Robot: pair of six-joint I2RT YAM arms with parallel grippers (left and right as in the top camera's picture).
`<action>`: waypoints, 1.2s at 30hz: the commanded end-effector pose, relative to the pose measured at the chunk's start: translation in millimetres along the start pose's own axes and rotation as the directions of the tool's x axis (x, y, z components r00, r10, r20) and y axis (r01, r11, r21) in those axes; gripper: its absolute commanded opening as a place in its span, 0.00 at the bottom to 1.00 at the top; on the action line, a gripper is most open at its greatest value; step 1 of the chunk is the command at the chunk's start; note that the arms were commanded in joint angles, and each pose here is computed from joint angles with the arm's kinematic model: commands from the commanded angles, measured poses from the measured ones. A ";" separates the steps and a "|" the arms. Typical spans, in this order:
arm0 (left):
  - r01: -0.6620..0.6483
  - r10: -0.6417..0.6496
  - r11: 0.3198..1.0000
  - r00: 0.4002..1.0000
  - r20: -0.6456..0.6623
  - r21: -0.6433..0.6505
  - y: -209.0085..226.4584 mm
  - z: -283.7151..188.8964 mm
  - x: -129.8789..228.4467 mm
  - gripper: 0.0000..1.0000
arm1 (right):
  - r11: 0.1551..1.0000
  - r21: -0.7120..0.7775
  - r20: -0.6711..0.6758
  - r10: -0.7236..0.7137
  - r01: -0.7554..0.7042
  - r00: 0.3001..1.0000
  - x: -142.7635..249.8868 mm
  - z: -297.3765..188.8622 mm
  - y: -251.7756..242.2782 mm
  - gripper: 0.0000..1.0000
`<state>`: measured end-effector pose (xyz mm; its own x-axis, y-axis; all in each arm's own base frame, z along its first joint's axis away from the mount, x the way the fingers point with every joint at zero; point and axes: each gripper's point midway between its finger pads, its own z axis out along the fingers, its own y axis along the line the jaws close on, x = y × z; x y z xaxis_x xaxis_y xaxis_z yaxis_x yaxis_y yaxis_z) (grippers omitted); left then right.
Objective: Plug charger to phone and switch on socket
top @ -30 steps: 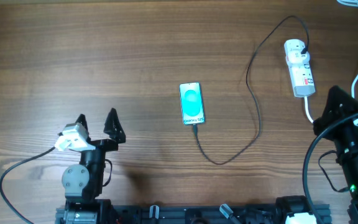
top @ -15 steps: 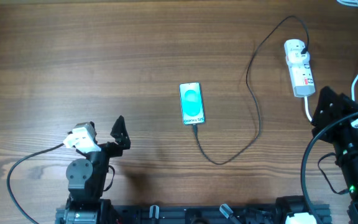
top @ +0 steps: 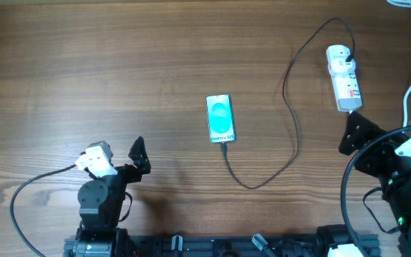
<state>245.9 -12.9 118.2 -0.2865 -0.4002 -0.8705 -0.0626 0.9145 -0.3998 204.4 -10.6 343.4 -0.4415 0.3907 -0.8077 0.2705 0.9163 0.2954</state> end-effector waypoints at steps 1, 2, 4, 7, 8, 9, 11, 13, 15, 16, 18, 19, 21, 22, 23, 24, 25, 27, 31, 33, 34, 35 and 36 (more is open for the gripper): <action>0.002 -0.002 1.000 1.000 -0.006 0.012 -1.4 0.1 2.0 1.00 | 0.999 0.031 0.008 -0.038 0.038 0.999 -1.2 -0.9 -5.3 1.00; 0.003 -0.002 1.000 1.000 -0.006 0.012 -1.4 0.1 2.0 1.00 | 0.999 0.010 0.006 -0.047 0.047 0.999 -1.2 -0.7 -1.5 1.00; 0.002 -0.002 1.000 1.000 -0.006 0.012 -1.5 0.1 2.0 1.00 | 0.995 -0.046 0.019 -0.086 0.087 0.996 -3.5 3.4 9.6 0.99; 0.002 -0.002 1.000 1.000 -0.006 0.012 -1.4 0.1 2.0 1.00 | 0.979 -0.128 0.082 -0.150 0.159 0.985 -9.3 15.0 26.6 1.00; 0.002 -0.002 1.000 1.000 -0.006 0.012 -1.4 0.1 2.0 1.00 | 0.973 -0.152 0.107 -0.158 0.173 0.982 -9.5 18.8 30.9 1.00; 0.002 -0.002 1.000 1.000 -0.006 0.012 -1.4 0.1 2.0 1.00 | 0.969 -0.174 0.140 -0.153 0.177 0.978 -7.7 25.3 33.9 0.99; 0.002 -0.002 1.000 1.000 -0.006 0.012 -1.4 0.1 2.0 1.00 | 0.962 -0.205 0.185 -0.141 0.178 0.973 0.3 38.7 35.7 1.00; 0.002 -0.002 1.000 1.000 -0.006 0.012 -1.4 0.1 2.0 1.00 | 0.944 -0.269 0.320 -0.102 0.193 0.942 18.9 57.6 35.6 1.00; 0.002 -0.002 1.000 1.000 -0.006 0.012 -1.4 0.1 2.0 1.00 | 0.934 -0.296 0.397 -0.072 0.202 0.915 27.6 60.4 33.3 1.00; 0.002 -0.002 1.000 1.000 -0.006 0.012 -1.4 0.1 2.0 1.00 | 0.928 -0.313 0.437 -0.049 0.203 0.898 33.6 61.1 31.2 1.00; 0.002 -0.002 1.000 1.000 -0.006 0.012 -1.4 0.1 2.0 1.00 | 0.921 -0.339 0.488 0.000 0.190 0.873 46.7 64.6 24.9 1.00; 0.002 -0.002 1.000 1.000 -0.006 0.012 -1.4 0.1 2.0 1.00 | 0.917 -0.350 0.510 0.018 0.189 0.860 53.8 68.5 22.3 0.99; 0.002 -0.002 1.000 1.000 -0.006 0.012 -1.4 0.1 2.0 1.00 | 0.919 -0.355 0.521 0.044 0.170 0.852 63.0 74.6 16.5 1.00; 0.003 -0.002 1.000 1.000 -0.006 0.012 -1.4 0.1 2.0 1.00 | 0.920 -0.353 0.532 0.047 0.171 0.846 66.9 76.6 14.0 0.99; 0.003 -0.002 1.000 1.000 -0.006 0.012 -1.4 0.1 2.0 1.00 | 0.924 -0.345 0.546 0.054 0.165 0.836 71.0 79.1 9.3 1.00; 0.002 -0.002 1.000 1.000 -0.006 0.012 -1.4 0.1 2.0 1.00 | 0.925 -0.340 0.554 0.052 0.168 0.831 75.6 81.6 6.4 0.99; 0.002 -0.002 1.000 1.000 -0.006 0.012 -1.4 0.1 2.0 1.00 | 0.926 -0.337 0.554 0.050 0.169 0.831 79.7 83.7 4.6 1.00; 0.002 -0.002 1.000 1.000 -0.006 0.012 -1.4 0.1 2.0 1.00 | 0.928 -0.331 0.549 0.044 0.169 0.835 88.8 89.7 0.4 1.00; 0.002 -0.002 1.000 1.000 -0.006 0.012 -1.4 0.1 2.0 1.00 | 0.936 -0.315 0.534 0.039 0.156 0.844 104.6 104.1 -8.9 1.00; 0.003 -0.002 1.000 1.000 -0.006 0.012 -1.4 0.1 2.0 1.00 | 0.946 -0.288 0.492 0.013 0.149 0.870 115.0 112.8 -14.9 1.00; 0.002 -0.002 1.000 1.000 -0.006 0.012 -1.4 0.1 2.0 1.00 | 0.950 -0.275 0.475 0.003 0.145 0.880 119.0 116.4 -18.2 1.00; 0.002 -0.002 1.000 1.000 -0.006 0.012 -1.4 0.1 2.0 1.00 | 0.955 -0.262 0.457 -0.005 0.141 0.889 123.3 119.8 -21.6 1.00; 0.002 -0.002 1.000 1.000 -0.006 0.012 -1.4 0.1 2.0 1.00 | 0.946 -0.257 0.466 -0.059 0.198 0.883 124.6 119.4 -18.5 0.99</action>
<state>245.9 -12.9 118.2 -0.2865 -0.4002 -0.8705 -0.0626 0.9145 -0.3998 247.2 12.0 176.4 -0.0144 0.3039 -0.9526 -0.0482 0.9514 0.3043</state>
